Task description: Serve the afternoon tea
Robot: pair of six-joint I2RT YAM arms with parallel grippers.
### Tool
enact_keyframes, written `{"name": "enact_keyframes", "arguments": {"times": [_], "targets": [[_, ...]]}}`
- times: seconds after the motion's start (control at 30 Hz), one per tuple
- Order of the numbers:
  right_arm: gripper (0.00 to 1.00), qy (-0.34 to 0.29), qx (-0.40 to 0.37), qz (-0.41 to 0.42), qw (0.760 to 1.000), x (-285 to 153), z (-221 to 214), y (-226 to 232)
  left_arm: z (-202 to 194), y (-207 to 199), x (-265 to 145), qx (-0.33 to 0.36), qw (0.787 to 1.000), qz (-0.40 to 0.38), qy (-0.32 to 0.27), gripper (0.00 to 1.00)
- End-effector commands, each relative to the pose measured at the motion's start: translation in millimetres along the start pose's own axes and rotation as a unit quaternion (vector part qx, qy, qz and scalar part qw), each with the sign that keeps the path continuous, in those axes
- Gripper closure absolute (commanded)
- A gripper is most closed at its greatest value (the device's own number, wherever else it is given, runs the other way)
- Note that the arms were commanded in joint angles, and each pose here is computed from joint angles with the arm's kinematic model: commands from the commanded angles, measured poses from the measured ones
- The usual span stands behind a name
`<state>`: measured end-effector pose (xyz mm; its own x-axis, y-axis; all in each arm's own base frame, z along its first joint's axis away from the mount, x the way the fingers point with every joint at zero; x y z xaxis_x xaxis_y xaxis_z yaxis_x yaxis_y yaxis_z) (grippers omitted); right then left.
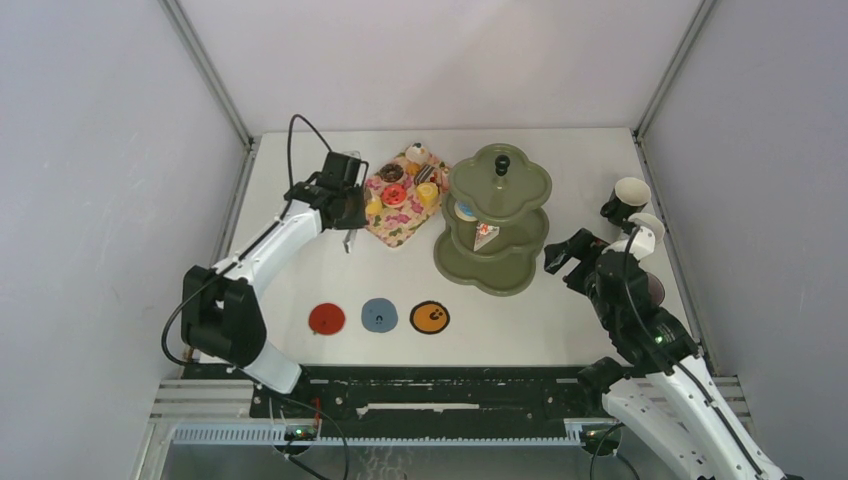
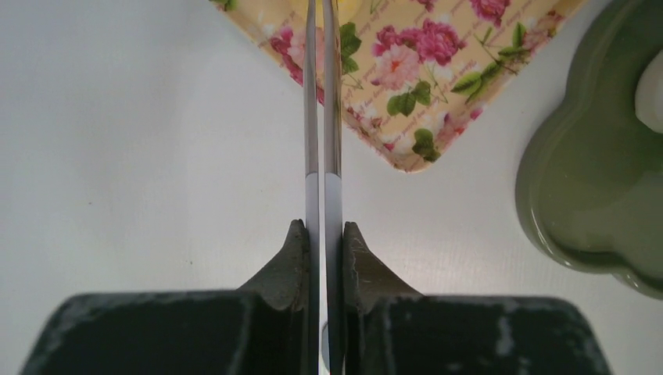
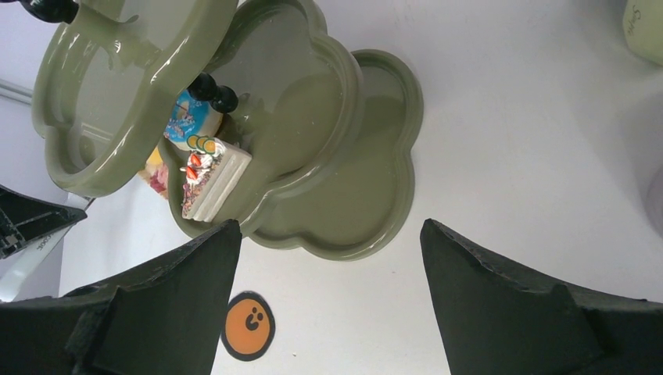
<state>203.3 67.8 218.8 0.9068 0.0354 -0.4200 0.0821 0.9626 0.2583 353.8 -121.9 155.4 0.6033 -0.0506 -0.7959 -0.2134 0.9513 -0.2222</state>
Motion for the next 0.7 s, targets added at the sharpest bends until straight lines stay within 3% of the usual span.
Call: {"name": "enact_keyframes", "arguments": {"times": [0.0,0.5,0.67], "targets": [[0.07,-0.02,0.003,0.005,1.0,-4,9,1,26,-16,-51,0.012,0.997,-0.056,-0.047,1.0],[0.07,-0.015,0.005,0.008,1.0,-1,8,4,27,-14,-105,0.024,0.99,-0.107,-0.086,1.0],[0.07,-0.013,0.009,0.004,1.0,-3,7,2,20,-16,-89,0.024,0.991,-0.109,-0.075,1.0]]}}
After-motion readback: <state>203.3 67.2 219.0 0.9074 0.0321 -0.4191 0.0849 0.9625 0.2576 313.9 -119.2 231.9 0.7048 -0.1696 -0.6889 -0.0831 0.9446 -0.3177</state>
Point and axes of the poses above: each gripper's point midway between its finger pads, its own x axis out along the fingers, its own y axis along the line the jaws close on, z = x × y, the point moved 2 cm from there along -x, back along the fingers, and after that the axes turned 15 degrees about -x, right-handed, at the moved point
